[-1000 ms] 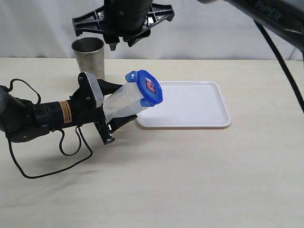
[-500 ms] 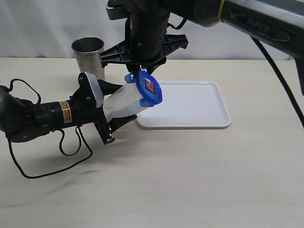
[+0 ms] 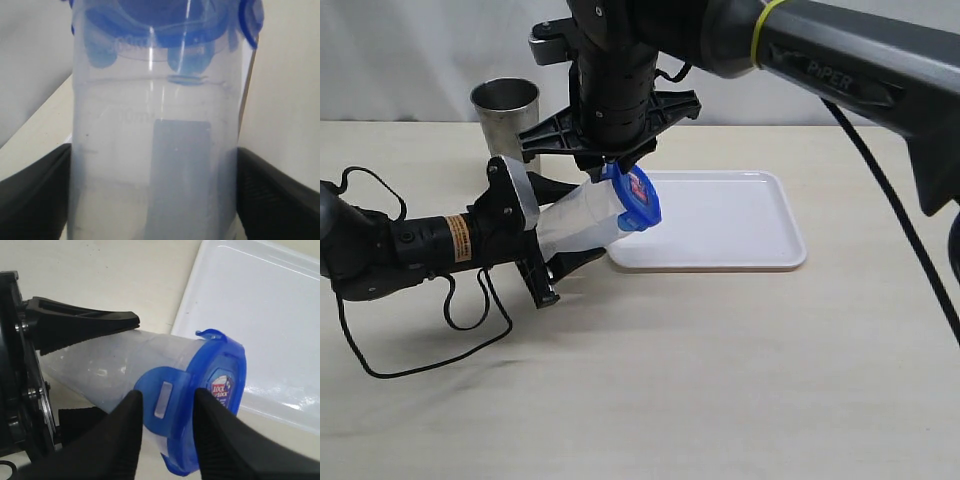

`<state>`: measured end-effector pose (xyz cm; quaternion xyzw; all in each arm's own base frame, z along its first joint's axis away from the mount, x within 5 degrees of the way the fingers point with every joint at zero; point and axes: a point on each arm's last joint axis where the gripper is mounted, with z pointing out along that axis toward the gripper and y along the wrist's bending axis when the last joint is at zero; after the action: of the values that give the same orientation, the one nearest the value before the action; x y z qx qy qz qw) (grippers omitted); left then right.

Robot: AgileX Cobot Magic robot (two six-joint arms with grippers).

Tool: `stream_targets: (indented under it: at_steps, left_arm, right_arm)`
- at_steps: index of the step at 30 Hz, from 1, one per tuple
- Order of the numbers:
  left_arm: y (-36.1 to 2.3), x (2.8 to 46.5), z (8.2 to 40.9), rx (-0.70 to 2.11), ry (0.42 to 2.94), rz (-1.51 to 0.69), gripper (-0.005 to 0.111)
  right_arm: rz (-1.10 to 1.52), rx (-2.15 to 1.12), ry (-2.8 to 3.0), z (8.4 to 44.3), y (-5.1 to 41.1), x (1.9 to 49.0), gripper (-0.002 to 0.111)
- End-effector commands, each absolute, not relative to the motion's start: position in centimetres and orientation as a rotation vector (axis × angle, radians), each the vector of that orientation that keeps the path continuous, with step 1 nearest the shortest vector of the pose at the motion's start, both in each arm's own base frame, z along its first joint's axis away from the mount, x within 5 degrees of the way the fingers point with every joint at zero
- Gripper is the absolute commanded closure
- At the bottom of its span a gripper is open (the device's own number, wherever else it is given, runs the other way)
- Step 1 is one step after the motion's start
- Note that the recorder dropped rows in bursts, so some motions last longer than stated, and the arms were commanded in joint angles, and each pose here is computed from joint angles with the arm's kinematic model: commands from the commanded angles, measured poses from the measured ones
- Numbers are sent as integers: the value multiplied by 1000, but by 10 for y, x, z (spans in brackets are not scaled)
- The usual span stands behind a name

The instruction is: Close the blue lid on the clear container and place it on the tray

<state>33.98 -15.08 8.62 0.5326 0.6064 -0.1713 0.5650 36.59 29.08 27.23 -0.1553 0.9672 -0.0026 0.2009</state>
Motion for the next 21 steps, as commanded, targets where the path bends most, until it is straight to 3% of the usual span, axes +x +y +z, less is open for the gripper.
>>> stream_targets:
  at_steps: [1,9,15,21]
  left_arm:
    - [-154,340,97,1207,1371,-430,107]
    - [-152,338,88,1277,1449,-429,107]
    - [-143,340,97,1378,1567,-272,107]
    - [-141,333,88,1544,1587,-250,107]
  right_arm:
    - [-26,-443,2726,264,291,366,76]
    - [-31,-455,2741,260,283,374,76]
    - [-42,-473,2700,275,272,378,76]
    - [65,-489,2747,278,254,384,76]
